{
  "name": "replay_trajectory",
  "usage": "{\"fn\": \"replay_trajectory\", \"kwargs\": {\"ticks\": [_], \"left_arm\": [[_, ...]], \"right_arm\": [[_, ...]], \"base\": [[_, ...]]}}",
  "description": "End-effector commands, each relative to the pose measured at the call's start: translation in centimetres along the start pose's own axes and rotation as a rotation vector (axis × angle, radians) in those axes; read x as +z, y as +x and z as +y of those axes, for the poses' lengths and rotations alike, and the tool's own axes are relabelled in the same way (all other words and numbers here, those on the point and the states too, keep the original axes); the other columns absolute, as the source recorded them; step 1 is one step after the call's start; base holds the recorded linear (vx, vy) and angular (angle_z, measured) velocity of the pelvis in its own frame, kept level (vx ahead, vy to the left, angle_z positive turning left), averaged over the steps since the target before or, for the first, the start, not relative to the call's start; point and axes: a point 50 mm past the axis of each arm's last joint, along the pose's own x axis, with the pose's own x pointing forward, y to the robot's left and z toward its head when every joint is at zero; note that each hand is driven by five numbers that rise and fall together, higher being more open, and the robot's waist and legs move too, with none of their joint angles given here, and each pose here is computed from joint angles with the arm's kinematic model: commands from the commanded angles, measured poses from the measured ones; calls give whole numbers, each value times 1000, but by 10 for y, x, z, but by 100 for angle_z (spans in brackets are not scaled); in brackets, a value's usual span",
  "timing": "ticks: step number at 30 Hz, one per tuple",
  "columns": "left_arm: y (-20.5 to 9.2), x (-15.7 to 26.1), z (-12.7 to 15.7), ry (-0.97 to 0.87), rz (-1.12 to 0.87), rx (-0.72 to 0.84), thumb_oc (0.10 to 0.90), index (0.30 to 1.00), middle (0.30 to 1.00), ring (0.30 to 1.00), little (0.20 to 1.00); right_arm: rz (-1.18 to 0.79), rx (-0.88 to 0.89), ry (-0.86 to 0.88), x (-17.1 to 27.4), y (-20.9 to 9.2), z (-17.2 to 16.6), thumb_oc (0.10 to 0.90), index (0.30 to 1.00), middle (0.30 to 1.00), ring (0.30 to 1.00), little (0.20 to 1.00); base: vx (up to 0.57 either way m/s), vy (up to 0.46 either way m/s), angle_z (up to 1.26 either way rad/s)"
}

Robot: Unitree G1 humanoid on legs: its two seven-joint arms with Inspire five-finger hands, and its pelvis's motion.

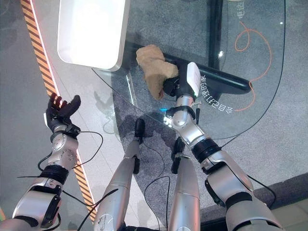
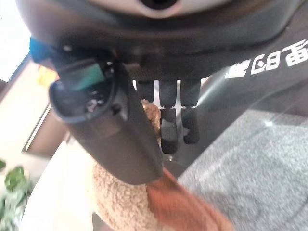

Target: Wipe the table with a cloth and put it in the basket.

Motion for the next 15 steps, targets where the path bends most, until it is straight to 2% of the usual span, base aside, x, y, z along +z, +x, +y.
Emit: {"fn": "replay_trajectory", "kwargs": {"ticks": [1,5,10,15], "left_arm": [[10,62,3,-151,-285,41,800,900,900,900,900],[-1,74,-9,-240,-351,-6,800,900,900,900,900],[-19,87,-34,-307,-393,-139,800,900,900,900,900],[-32,97,-43,-359,-426,-267,800,900,900,900,900]], "right_arm": [[-303,-176,163,57,4,-27,100,300,300,300,200],[-361,-210,203,64,-3,-39,100,300,300,300,200],[-424,-231,243,71,-10,-52,100,300,300,300,200],[-484,-241,289,79,-19,-61,100,300,300,300,200]], "base": [[0,0,0],[0,0,0],[-2,-1,-3],[0,0,0]]}}
